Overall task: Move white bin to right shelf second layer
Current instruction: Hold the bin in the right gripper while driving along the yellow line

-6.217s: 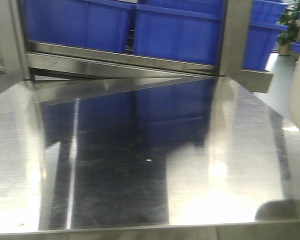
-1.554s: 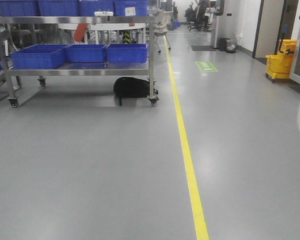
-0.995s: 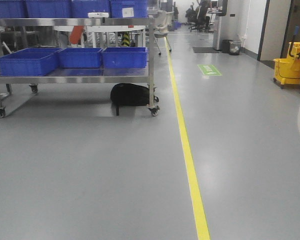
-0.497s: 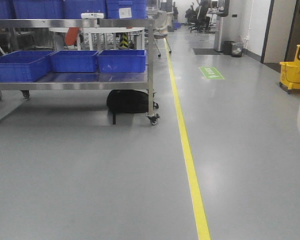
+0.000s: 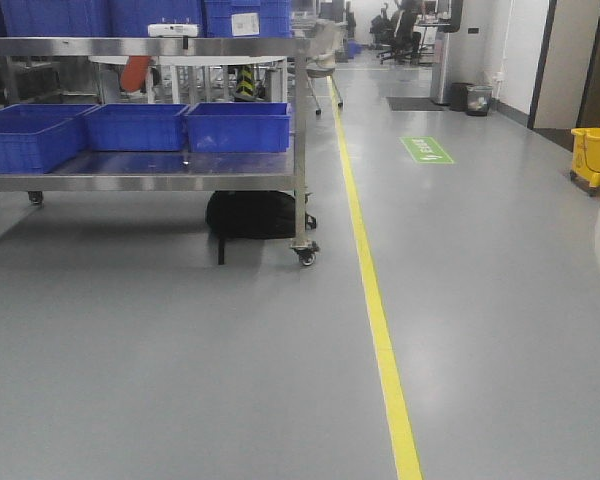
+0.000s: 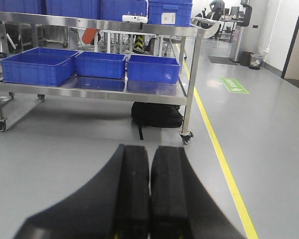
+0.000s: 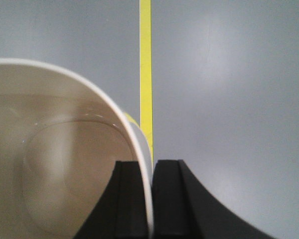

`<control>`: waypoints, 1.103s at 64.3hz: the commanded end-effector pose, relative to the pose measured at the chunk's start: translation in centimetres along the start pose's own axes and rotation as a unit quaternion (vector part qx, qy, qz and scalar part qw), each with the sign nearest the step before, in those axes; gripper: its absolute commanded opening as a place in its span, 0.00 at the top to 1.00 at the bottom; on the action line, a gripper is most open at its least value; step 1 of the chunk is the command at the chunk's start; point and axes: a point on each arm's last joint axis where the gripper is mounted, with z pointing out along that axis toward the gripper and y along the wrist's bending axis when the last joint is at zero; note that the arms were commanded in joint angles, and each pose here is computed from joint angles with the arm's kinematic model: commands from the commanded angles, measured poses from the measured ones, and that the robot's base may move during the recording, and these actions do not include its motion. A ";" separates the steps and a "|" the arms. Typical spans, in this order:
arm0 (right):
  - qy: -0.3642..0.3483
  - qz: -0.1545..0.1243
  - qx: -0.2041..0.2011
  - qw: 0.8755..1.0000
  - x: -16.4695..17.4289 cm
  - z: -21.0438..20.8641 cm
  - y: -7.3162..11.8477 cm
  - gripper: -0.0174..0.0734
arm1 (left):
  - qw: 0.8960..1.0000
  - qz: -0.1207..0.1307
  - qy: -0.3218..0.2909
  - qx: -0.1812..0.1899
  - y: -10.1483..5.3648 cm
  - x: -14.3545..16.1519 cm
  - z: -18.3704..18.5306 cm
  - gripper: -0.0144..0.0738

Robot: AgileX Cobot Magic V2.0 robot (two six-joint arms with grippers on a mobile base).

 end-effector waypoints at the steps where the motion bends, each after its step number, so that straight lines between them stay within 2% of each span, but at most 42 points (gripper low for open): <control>1: -0.042 0.000 -0.006 0.999 -1.1 -0.7 0.1 0.74 | 0.999 -0.003 -0.036 0.001 0.1 0.1 0.0 0.74; 71: -0.034 0.000 -0.004 0.999 -1.0 -0.7 0.1 0.74 | 0.999 -0.003 -0.036 0.001 0.1 0.1 0.0 0.74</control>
